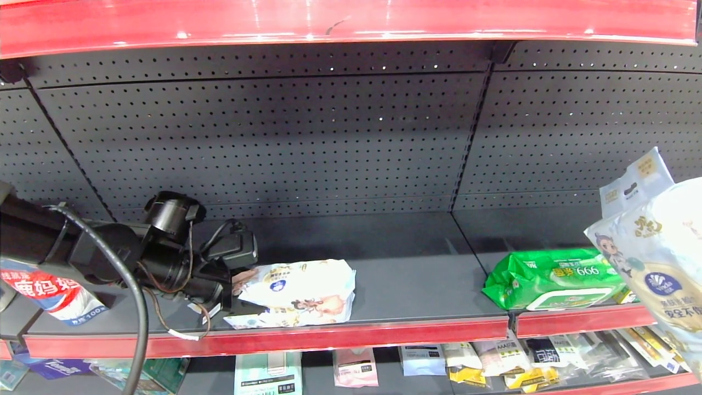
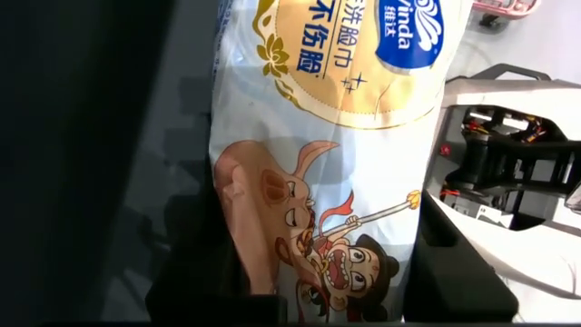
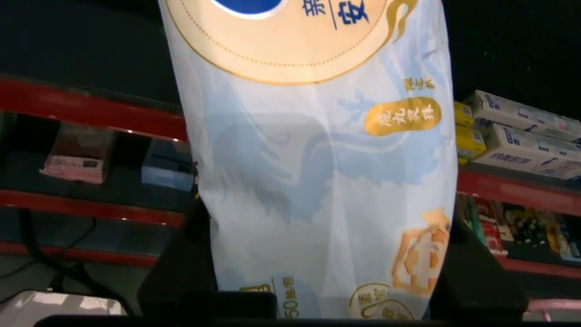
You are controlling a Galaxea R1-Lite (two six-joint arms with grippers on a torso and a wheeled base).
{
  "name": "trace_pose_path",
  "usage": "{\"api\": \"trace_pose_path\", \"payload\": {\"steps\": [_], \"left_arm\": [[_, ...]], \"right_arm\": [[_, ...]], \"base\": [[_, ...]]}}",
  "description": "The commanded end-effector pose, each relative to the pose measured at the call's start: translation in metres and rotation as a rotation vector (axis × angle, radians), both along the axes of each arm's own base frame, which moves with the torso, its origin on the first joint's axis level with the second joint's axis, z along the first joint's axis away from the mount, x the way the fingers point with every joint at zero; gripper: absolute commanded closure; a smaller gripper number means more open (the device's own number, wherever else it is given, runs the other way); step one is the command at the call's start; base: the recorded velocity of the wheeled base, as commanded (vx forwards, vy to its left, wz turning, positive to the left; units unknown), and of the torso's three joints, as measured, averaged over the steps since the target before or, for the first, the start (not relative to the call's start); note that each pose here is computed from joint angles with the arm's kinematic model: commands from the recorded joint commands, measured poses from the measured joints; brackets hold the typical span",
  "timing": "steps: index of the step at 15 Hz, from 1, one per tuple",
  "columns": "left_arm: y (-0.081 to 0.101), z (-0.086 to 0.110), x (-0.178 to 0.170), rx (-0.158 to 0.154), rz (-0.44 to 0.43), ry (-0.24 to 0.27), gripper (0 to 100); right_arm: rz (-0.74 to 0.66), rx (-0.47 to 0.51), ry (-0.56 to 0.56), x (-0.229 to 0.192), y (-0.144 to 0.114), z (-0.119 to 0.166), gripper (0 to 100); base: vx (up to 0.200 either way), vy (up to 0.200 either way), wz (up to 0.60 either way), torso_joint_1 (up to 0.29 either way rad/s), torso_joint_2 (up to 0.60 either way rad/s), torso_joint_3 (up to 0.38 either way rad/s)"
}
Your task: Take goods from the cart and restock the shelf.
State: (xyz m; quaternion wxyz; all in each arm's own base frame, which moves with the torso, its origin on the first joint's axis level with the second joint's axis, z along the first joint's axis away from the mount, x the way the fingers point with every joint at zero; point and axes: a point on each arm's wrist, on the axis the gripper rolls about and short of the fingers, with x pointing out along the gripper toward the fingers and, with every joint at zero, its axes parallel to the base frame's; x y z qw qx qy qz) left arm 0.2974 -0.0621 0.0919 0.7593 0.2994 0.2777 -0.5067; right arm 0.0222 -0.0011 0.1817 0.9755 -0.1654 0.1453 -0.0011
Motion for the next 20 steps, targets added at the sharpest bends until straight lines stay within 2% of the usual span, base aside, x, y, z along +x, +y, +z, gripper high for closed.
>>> {"api": "trace_pose_path", "payload": {"steps": [1, 5, 6, 9, 10, 13, 14, 16, 20], "left_arm": [[0.0, 0.0, 0.001, 0.007, 0.005, -0.004, 100], [0.0, 0.0, 0.002, 0.005, 0.006, -0.012, 100], [0.0, 0.001, 0.003, 0.004, 0.007, -0.016, 0], [0.0, 0.003, 0.002, -0.002, 0.006, -0.023, 0], [0.0, 0.012, 0.0, -0.024, 0.026, -0.033, 0], [0.0, 0.026, -0.004, -0.059, 0.056, -0.044, 0], [0.001, 0.033, -0.009, -0.095, 0.077, -0.031, 0], [0.001, 0.041, -0.013, -0.122, 0.096, -0.034, 0], [0.003, 0.06, -0.023, -0.15, 0.118, -0.075, 0]], "right_arm": [[0.001, -0.001, 0.001, 0.0, 0.0, 0.0, 100], [0.001, -0.001, 0.003, 0.0, 0.0, 0.0, 100], [0.001, -0.001, 0.003, 0.0, 0.0, 0.0, 100], [0.001, -0.001, 0.003, 0.0, 0.0, 0.0, 100], [0.001, -0.001, 0.003, 0.0, 0.0, 0.0, 100], [0.001, -0.001, 0.006, 0.0, 0.0, -0.001, 100], [0.001, -0.001, 0.006, 0.0, 0.0, -0.001, 100], [0.002, -0.002, 0.006, -0.001, 0.0, -0.002, 100], [0.0, -0.002, 0.001, -0.002, 0.0, -0.003, 100]], "base": [[0.0, 0.0, 0.0, 0.0, 0.0, 0.0], [0.0, 0.0, 0.0, 0.0, 0.0, 0.0], [0.0, 0.0, 0.0, 0.0, 0.0, 0.0], [0.0, 0.0, 0.0, 0.0, 0.0, 0.0], [0.0, 0.0, 0.0, 0.0, 0.0, 0.0], [0.0, 0.0, 0.0, 0.0, 0.0, 0.0], [0.0, 0.0, 0.0, 0.0, 0.0, 0.0], [0.0, 0.0, 0.0, 0.0, 0.0, 0.0], [0.0, 0.0, 0.0, 0.0, 0.0, 0.0]]}}
